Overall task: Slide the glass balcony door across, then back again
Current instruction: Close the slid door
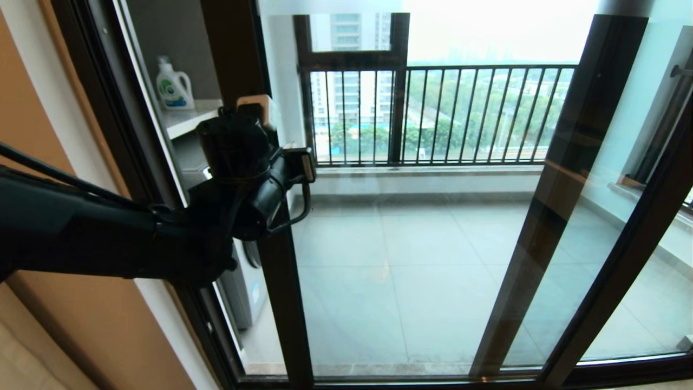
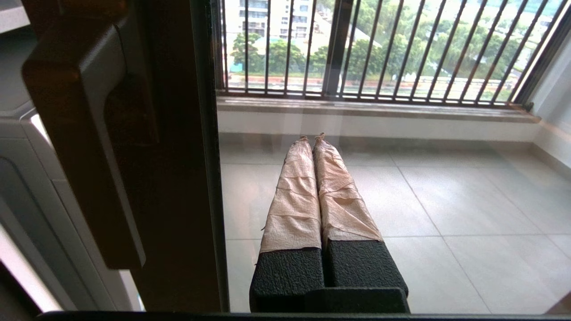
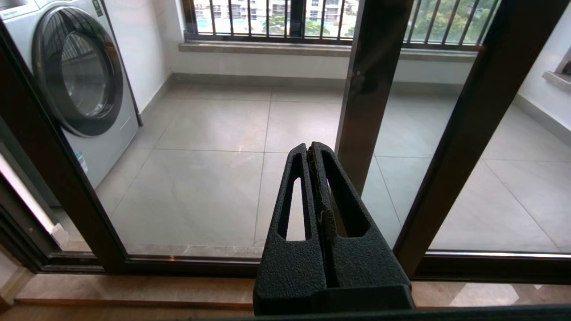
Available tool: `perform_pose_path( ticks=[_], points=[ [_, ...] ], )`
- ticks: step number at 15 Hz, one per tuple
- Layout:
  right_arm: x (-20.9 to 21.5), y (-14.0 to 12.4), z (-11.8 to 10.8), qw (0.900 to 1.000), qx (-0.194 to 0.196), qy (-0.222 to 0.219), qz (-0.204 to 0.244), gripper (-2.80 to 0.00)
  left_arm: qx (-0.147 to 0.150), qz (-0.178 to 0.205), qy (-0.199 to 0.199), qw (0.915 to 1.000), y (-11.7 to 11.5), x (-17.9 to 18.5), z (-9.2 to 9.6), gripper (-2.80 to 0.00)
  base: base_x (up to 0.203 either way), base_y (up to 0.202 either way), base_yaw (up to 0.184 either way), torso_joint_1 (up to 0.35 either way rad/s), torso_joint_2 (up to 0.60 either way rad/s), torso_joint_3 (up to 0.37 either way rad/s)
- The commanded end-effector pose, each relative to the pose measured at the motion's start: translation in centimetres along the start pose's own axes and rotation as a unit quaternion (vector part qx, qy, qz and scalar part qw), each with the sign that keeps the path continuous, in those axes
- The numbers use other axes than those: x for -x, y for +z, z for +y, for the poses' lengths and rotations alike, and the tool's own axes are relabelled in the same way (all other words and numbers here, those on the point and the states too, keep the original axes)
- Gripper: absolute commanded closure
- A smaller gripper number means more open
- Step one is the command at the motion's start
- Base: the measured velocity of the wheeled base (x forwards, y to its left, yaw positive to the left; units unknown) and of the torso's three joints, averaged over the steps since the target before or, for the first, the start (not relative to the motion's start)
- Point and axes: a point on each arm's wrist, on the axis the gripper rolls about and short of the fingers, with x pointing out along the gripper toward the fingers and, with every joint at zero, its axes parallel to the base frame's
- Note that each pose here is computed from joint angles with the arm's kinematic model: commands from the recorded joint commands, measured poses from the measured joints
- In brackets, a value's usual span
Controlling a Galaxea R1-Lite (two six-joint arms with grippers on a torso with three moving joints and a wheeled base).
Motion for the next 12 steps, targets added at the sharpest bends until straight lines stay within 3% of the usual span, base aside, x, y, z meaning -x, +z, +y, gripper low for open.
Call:
perform_pose_path(
  ticks=[1,3,6,9,12],
  points=[
    [-0.1,-0.3,0.0,1.0,0.001,0.001,0.006,0.0,0.004,-0.01,-0.002,0.9999,2.0,2.4,1.9,0.0,0.0,0.0,0.0,0.0,0.0,0.0],
    [-0.1,-0.3,0.0,1.0,0.0,0.001,0.006,0.0,-0.005,-0.009,0.004,0.9999,2.7,3.5,4.6,0.0,0.0,0.0,0.0,0.0,0.0,0.0],
    [-0.1,-0.3,0.0,1.0,0.0,0.002,0.006,0.0,-0.017,-0.004,0.03,0.9994,2.3,2.3,8.1,0.0,0.0,0.0,0.0,0.0,0.0,0.0],
    [-0.1,-0.3,0.0,1.0,0.0,0.001,0.006,0.0,-0.015,-0.013,0.026,0.9995,2.5,0.7,8.4,0.0,0.0,0.0,0.0,0.0,0.0,0.0],
    [-0.1,-0.3,0.0,1.0,0.001,0.001,0.006,0.0,-0.008,-0.031,0.017,0.9993,3.2,-0.5,7.6,0.0,0.0,0.0,0.0,0.0,0.0,0.0]
  ],
)
